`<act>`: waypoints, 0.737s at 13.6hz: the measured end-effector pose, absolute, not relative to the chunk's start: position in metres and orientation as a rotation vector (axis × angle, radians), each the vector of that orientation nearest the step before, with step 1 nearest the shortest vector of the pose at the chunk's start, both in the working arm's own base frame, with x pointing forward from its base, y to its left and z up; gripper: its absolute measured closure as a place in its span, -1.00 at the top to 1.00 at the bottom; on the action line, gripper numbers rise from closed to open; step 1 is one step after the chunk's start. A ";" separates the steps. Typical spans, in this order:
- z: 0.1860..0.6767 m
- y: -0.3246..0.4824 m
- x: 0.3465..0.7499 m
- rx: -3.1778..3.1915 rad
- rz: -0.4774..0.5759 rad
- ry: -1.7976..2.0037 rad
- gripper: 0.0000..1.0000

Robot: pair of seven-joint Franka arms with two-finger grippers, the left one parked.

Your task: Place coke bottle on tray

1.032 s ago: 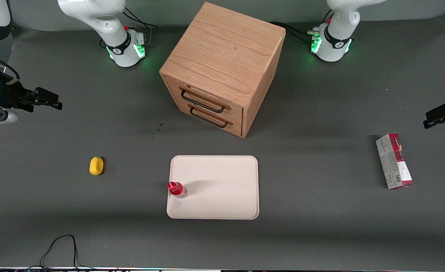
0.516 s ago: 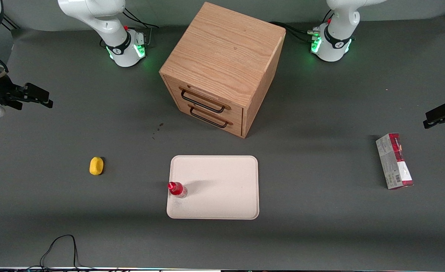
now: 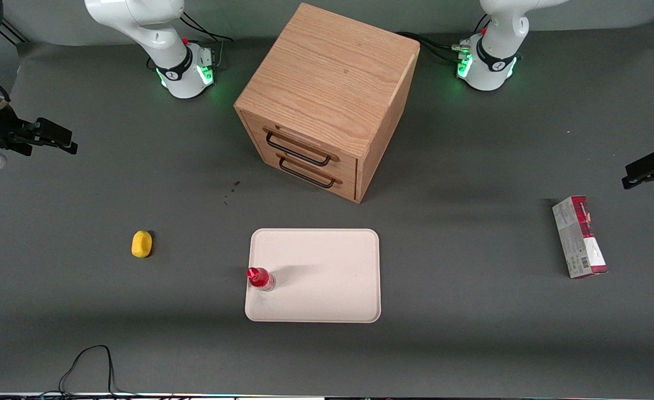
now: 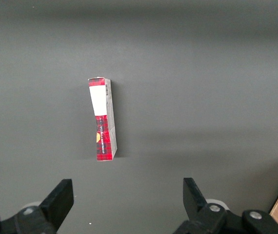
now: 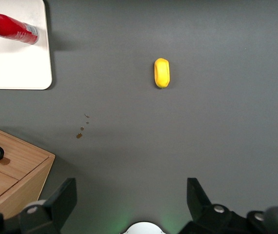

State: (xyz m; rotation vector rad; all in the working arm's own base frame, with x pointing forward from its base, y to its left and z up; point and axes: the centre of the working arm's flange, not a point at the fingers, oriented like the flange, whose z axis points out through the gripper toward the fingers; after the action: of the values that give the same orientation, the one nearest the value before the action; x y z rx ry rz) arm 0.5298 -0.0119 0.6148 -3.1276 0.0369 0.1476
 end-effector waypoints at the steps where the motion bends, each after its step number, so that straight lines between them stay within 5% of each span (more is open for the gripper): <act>1: 0.615 -0.014 0.530 -3.127 0.149 0.042 1.00; 10: 0.613 -0.014 0.530 -3.128 0.153 0.044 1.00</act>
State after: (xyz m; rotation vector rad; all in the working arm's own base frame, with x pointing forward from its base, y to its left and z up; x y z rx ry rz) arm 0.5303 -0.0145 0.6133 -3.1282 0.0443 0.1530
